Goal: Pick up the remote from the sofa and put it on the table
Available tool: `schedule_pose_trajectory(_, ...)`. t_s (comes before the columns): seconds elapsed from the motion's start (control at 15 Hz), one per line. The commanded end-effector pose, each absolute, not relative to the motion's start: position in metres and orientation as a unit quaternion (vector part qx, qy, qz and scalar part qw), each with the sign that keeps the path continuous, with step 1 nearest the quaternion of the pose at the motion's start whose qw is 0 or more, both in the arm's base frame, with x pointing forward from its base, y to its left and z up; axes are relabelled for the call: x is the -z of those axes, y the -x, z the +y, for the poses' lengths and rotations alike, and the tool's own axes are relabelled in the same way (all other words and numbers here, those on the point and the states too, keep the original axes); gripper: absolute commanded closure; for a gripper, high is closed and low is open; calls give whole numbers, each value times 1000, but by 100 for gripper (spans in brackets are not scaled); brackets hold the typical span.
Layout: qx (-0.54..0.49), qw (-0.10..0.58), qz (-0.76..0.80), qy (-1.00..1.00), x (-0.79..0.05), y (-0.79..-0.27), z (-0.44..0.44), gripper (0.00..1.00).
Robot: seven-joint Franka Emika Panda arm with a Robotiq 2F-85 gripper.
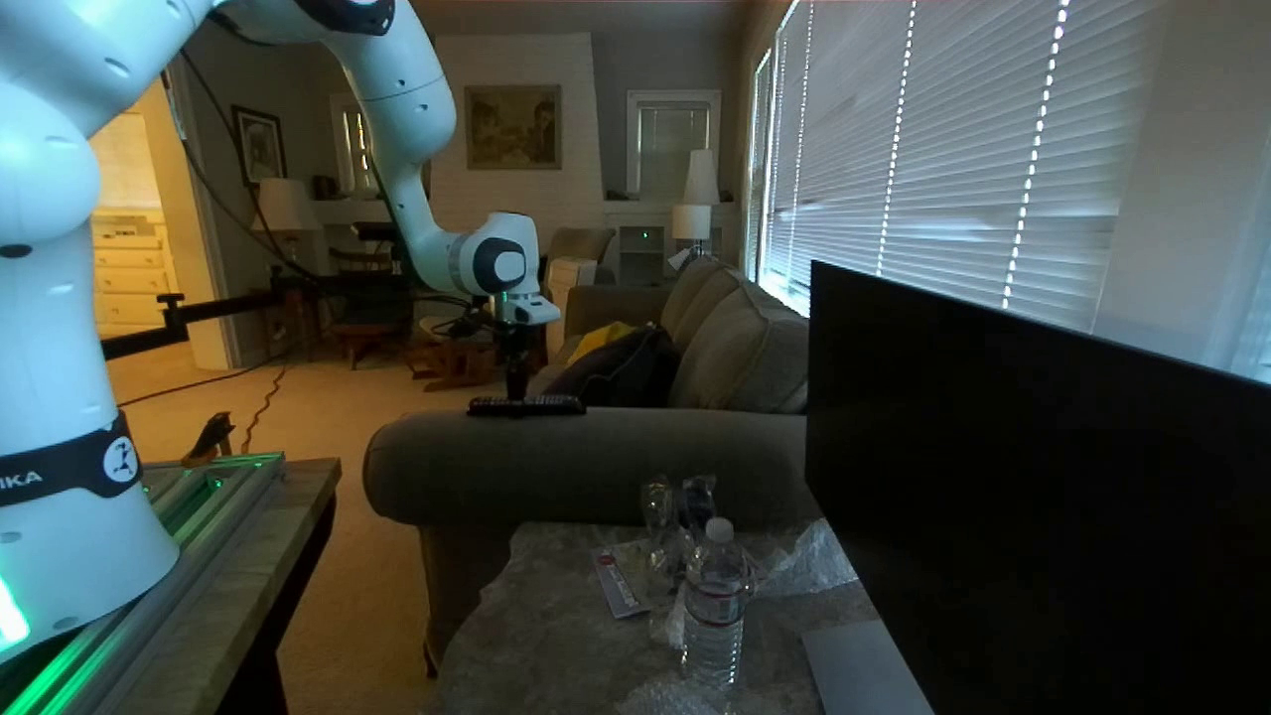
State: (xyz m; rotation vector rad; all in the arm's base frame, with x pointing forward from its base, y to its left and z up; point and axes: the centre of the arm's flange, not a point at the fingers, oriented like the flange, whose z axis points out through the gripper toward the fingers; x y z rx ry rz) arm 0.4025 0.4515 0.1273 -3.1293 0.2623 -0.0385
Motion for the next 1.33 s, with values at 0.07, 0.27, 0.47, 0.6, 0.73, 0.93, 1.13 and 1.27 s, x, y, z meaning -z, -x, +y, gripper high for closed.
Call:
schedule_pose_trajectory(0.07,-3,-1,80,997,-153,-398,417,71)
schedule_pose_trajectory(0.27,-6,-2,71,997,-164,-409,385,71)
schedule_pose_trajectory(0.47,-8,-8,48,999,-177,-421,351,71)
schedule_pose_trajectory(0.6,-6,-13,39,999,-184,-431,325,71)
schedule_pose_trajectory(0.73,-10,-16,35,999,-188,-436,301,71)
schedule_pose_trajectory(0.93,-17,-17,39,999,-192,-440,262,71)
schedule_pose_trajectory(1.13,-26,-20,68,997,-187,-443,223,71)
schedule_pose_trajectory(1.27,-32,-20,90,995,-184,-444,198,71)
